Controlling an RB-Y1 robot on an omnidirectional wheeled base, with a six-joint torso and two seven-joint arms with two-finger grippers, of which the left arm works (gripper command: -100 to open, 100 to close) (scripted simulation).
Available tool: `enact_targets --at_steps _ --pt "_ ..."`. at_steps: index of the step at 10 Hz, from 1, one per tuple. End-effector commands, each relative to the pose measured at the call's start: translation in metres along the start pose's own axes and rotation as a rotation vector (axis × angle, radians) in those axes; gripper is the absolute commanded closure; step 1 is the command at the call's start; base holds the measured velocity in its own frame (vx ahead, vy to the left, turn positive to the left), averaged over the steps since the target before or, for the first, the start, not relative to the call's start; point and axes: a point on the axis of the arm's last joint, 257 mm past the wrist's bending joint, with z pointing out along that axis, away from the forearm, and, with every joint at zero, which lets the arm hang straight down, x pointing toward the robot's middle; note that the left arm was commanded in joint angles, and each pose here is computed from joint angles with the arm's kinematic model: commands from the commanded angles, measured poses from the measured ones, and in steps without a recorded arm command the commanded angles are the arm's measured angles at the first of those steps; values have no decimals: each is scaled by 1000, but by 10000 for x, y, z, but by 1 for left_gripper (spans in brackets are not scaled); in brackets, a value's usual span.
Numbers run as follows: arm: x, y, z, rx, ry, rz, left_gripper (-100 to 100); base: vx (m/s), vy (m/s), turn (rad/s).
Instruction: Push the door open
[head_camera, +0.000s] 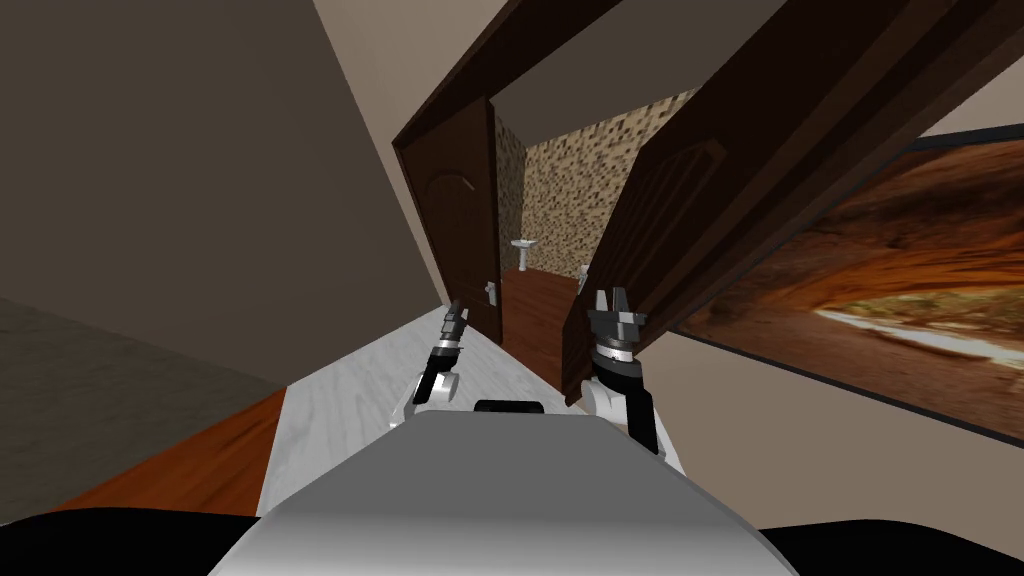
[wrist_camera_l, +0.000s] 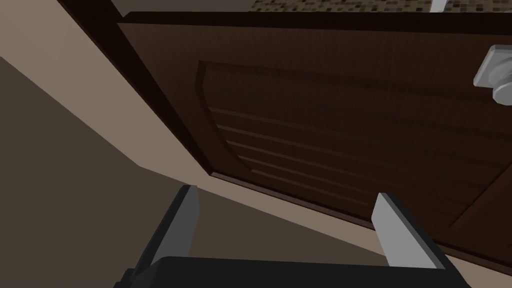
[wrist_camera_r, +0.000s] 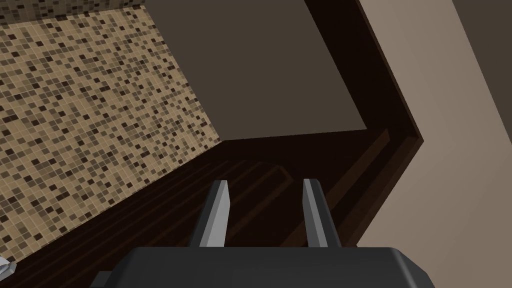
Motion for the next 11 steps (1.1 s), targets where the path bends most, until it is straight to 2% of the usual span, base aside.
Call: enact_targets --at_steps 1,4,7,8,9,11 --pt "51 118 17 -23 12 -7 -100 87 110 -85" --pt "226 458 26 -89 49 -26 -100 78 157 -127" --pt "338 661 23 -129 71 -36 -100 90 150 -97" --pt "414 794 16 -156 86 -43 -100 68 140 -136" --pt "414 794 16 -156 86 -43 -100 63 118 -57" --pt "491 924 6 -183 101 -49 -100 50 89 -66"
